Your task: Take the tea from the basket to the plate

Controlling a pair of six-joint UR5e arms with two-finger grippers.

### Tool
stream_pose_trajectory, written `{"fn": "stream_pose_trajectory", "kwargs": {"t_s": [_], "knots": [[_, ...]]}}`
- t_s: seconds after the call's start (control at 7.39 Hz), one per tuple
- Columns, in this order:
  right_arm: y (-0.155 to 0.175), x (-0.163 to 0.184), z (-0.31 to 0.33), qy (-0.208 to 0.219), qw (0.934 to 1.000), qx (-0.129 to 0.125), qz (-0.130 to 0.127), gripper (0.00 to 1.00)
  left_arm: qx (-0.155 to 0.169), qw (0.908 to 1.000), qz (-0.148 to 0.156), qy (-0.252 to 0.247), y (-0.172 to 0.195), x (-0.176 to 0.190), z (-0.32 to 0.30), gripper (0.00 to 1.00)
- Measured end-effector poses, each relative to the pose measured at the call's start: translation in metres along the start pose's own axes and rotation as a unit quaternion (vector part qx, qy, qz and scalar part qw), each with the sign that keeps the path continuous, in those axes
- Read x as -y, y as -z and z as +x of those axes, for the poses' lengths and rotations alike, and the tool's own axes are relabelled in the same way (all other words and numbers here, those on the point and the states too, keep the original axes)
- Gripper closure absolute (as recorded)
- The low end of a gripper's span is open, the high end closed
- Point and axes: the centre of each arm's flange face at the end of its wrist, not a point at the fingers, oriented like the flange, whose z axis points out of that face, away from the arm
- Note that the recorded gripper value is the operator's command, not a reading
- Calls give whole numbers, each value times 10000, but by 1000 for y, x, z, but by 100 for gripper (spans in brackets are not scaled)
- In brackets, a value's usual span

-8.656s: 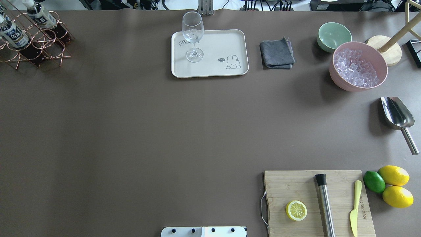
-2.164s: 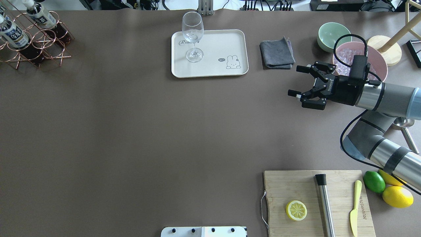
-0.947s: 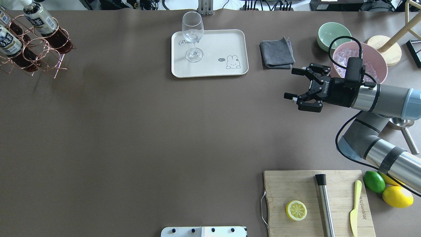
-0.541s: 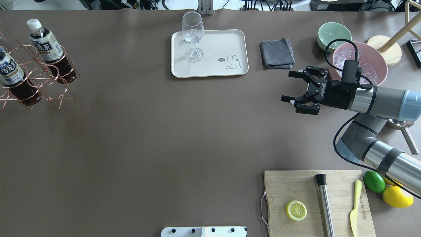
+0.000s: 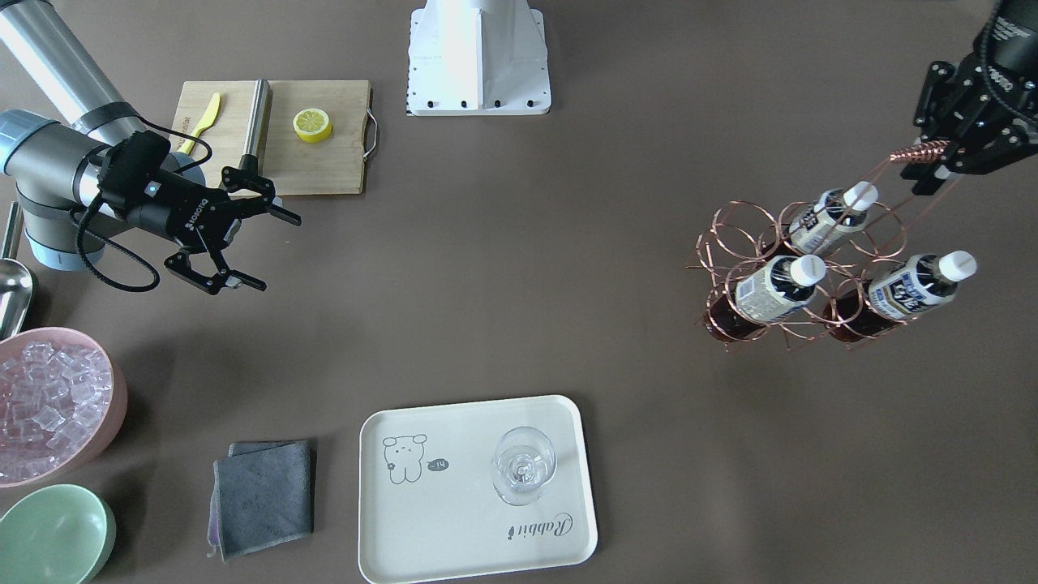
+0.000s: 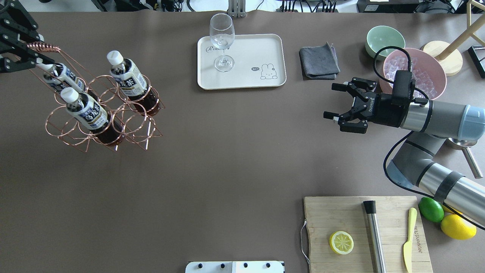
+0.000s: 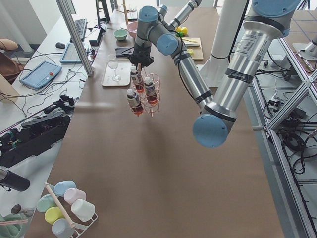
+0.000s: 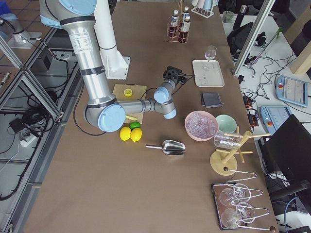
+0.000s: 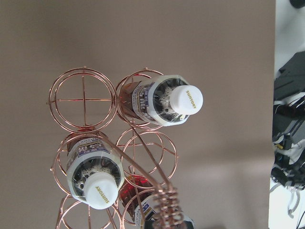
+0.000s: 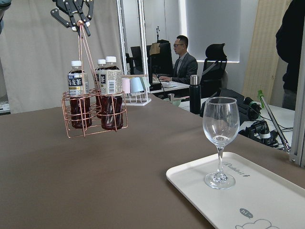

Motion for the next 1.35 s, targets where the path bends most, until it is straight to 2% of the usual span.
{"fn": "stream_pose_trajectory", "kwargs": {"t_s": [0.27,0.54,0.95,1.35], "knots": [[0,-2,-1,-10,10000,4,-14,0,312,9994,-162,6,-14,-90,-26,100],[1,-5,-3,-31,10000,20,-43,0,348,9993,-133,-37,-39,-165,-66,100],[0,-10,-8,-61,9999,60,-75,0,354,9992,-188,44,-60,-233,-95,100],[1,-14,-8,-72,9999,51,-110,0,330,9992,-165,163,-75,-277,-109,100]]}}
